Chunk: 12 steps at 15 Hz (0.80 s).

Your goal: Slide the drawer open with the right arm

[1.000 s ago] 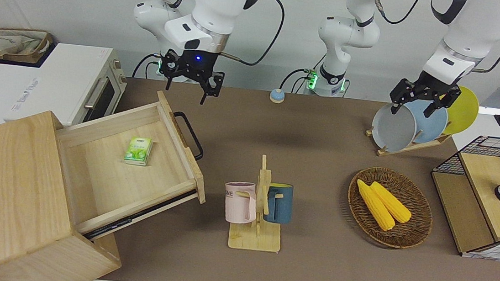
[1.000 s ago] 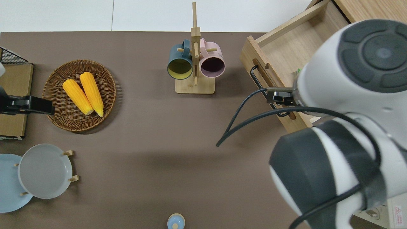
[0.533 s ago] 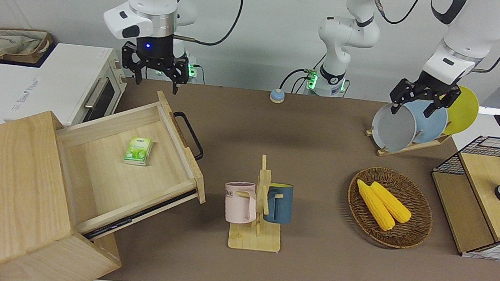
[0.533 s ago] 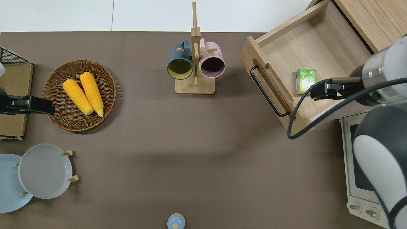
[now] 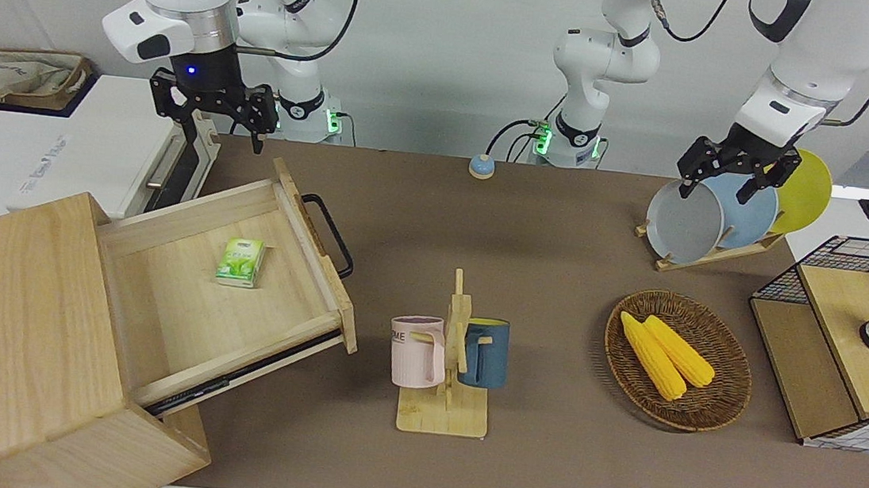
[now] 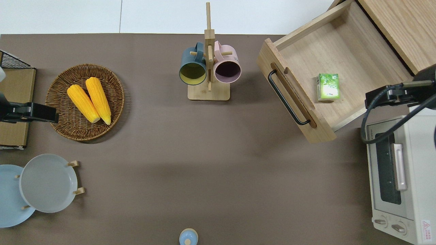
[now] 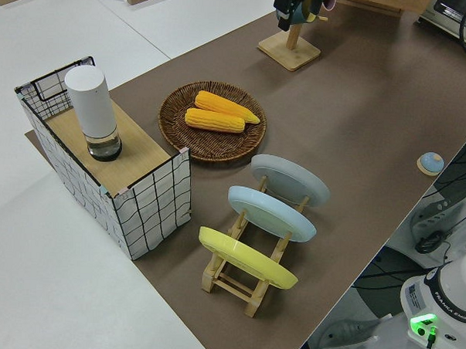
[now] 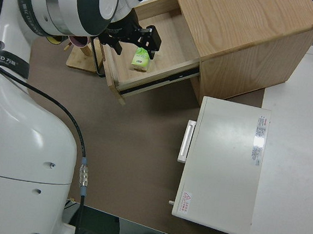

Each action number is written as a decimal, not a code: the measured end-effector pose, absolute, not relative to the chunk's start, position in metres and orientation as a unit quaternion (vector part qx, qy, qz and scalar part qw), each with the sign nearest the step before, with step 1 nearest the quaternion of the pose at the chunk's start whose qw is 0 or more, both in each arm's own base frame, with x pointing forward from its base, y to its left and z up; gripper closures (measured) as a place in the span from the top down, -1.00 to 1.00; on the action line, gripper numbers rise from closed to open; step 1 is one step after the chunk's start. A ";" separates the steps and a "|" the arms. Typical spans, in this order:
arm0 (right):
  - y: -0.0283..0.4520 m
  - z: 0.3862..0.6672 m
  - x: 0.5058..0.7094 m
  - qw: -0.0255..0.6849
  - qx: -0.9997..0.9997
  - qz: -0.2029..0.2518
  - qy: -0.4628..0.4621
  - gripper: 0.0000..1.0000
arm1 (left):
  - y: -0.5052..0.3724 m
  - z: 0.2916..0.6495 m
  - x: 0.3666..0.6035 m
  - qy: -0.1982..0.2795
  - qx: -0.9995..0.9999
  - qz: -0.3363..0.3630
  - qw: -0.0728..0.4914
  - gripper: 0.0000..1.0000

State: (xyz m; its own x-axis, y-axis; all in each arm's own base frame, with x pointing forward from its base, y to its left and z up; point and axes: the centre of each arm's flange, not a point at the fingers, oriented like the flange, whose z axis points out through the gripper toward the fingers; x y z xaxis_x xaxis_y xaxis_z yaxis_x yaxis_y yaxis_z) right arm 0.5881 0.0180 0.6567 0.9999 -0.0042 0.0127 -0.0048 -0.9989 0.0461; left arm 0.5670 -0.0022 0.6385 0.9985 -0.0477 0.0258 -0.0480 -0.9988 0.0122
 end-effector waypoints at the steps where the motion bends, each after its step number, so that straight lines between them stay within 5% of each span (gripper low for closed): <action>1: 0.010 0.655 0.588 0.019 1.000 0.004 -0.002 0.97 | -0.002 0.639 0.567 -0.024 1.000 0.013 0.006 1.00; 12: -0.008 0.637 0.592 0.010 1.000 -0.004 -0.011 0.97 | -0.002 0.639 0.567 -0.024 1.000 0.013 0.006 0.99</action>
State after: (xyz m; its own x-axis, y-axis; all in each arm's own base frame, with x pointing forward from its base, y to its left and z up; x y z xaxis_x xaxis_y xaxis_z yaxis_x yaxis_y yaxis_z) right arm 0.5921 -0.0077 0.6368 0.9997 -0.0229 -0.0083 -0.0228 -0.9995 0.0207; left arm 0.5670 -0.0022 0.6385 0.9985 -0.0477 0.0258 -0.0480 -0.9988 0.0122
